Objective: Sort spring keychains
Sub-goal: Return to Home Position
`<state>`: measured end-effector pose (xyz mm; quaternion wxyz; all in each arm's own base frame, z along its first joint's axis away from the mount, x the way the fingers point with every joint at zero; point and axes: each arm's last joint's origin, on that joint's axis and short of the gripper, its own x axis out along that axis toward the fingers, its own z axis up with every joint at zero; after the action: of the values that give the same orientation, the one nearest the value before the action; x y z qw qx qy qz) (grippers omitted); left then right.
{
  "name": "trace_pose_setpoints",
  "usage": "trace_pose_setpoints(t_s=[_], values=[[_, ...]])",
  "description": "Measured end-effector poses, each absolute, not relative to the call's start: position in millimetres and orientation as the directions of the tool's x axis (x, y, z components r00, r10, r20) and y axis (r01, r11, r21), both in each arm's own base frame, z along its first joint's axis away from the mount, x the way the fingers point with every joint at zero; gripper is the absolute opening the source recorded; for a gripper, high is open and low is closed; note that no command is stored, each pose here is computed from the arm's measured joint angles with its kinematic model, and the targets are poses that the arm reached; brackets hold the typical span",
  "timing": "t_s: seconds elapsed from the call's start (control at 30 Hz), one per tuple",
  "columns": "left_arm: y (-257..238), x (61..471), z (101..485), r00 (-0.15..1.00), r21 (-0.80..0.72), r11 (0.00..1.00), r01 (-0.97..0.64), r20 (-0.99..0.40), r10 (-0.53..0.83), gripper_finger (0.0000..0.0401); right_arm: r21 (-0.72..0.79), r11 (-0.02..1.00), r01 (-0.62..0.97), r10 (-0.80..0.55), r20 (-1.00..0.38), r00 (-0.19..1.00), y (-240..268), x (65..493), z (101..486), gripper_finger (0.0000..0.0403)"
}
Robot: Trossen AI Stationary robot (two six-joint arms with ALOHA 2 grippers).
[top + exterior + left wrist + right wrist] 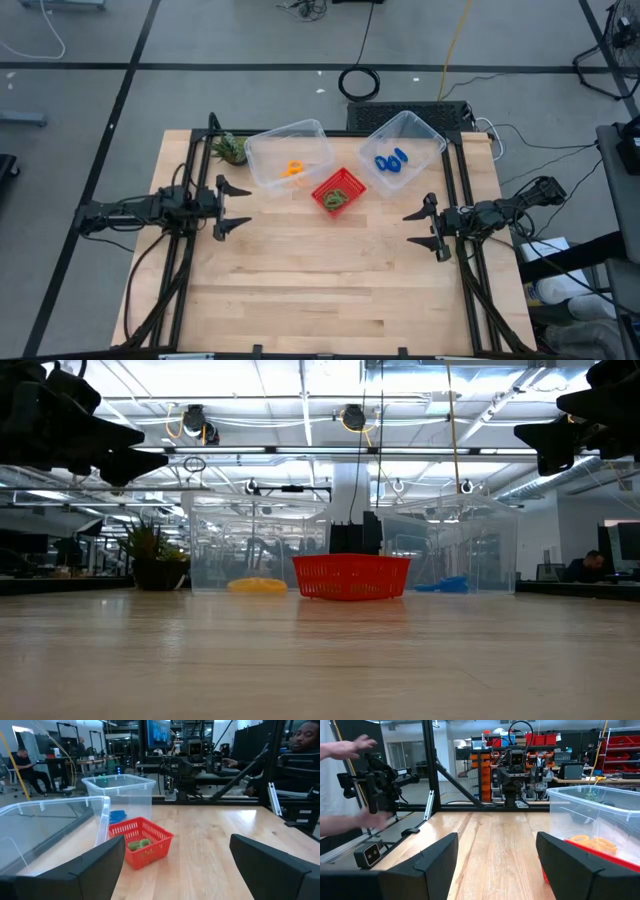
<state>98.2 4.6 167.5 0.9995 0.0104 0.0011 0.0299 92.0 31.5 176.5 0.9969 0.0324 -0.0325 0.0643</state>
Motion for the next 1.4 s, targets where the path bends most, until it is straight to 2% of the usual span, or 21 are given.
trace_pose_setpoints(t_s=[0.33,1.4], values=[[4.8,98.4,170.8,0.997,0.020,0.998,-0.067,0.044,0.066,0.0365,0.060,0.990,-0.130,0.126,0.069,0.990,31.5,92.0,176.4,0.0256],[4.6,98.3,171.9,0.997,0.020,0.998,-0.062,0.050,0.061,0.0365,0.060,0.990,-0.130,0.126,0.069,0.990,31.5,92.0,176.5,0.0256]])
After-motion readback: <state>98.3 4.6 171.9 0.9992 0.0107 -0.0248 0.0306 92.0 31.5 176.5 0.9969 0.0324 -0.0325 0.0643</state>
